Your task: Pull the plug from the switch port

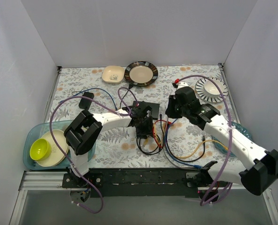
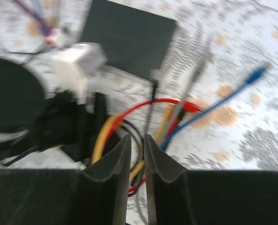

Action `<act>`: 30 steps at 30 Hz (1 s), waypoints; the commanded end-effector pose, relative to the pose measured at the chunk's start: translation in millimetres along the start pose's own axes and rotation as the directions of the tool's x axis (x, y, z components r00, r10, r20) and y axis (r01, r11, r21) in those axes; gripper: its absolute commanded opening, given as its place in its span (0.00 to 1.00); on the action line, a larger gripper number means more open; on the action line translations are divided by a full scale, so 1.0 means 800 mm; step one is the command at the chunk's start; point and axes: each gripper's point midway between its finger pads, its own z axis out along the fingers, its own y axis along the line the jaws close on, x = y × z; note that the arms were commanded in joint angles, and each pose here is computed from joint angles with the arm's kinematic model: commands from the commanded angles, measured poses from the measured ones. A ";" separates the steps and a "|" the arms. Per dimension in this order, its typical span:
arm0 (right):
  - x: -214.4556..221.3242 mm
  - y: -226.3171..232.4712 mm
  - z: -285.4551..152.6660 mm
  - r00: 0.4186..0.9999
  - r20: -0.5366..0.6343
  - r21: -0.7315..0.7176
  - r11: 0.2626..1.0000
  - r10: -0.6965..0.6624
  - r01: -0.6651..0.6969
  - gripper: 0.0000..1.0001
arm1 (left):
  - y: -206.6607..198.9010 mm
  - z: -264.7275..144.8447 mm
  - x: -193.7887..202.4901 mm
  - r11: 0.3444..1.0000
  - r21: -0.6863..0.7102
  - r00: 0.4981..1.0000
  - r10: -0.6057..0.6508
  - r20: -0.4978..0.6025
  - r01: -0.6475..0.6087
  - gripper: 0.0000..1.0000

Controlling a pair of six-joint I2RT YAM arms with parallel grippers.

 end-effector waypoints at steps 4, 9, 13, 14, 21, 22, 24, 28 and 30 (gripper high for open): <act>0.026 0.100 -0.030 0.995 -0.032 -0.424 0.902 -0.100 0.077 0.29 | 0.001 -0.046 -0.028 0.999 -0.026 0.993 0.021 0.113 -0.018 0.62; 0.047 0.102 -0.021 0.991 -0.061 -0.422 0.903 -0.119 0.083 0.28 | 0.001 -0.100 -0.046 0.999 -0.036 0.974 0.011 0.225 -0.003 0.74; 0.039 0.114 -0.019 0.992 -0.041 -0.438 0.895 -0.118 0.088 0.27 | 0.035 -0.130 -0.046 0.989 -0.116 0.955 -0.054 0.292 0.092 0.76; 0.041 0.118 -0.016 0.992 -0.047 -0.445 0.891 -0.121 0.087 0.26 | 0.052 -0.131 -0.043 0.981 -0.142 0.952 -0.084 0.293 0.130 0.77; 0.072 0.164 -0.003 0.973 -0.096 -0.514 0.848 -0.211 0.133 0.18 | 0.149 -0.152 -0.020 0.895 -0.182 0.883 -0.335 0.328 0.407 0.73; 0.074 0.171 -0.002 0.969 -0.099 -0.521 0.842 -0.226 0.143 0.18 | 0.156 -0.156 -0.020 0.886 -0.165 0.869 -0.363 0.337 0.434 0.73; 0.099 0.185 0.010 0.949 -0.135 -0.527 0.832 -0.285 0.175 0.18 | 0.165 -0.172 -0.025 0.869 -0.110 0.832 -0.414 0.368 0.481 0.73; 0.134 0.193 0.042 0.916 -0.218 -0.498 0.846 -0.335 0.191 0.21 | 0.171 -0.190 -0.028 0.864 -0.067 0.802 -0.431 0.415 0.499 0.73; 0.156 0.184 0.065 0.896 -0.277 -0.450 0.871 -0.347 0.198 0.21 | 0.168 -0.195 -0.028 0.871 -0.052 0.802 -0.425 0.419 0.489 0.72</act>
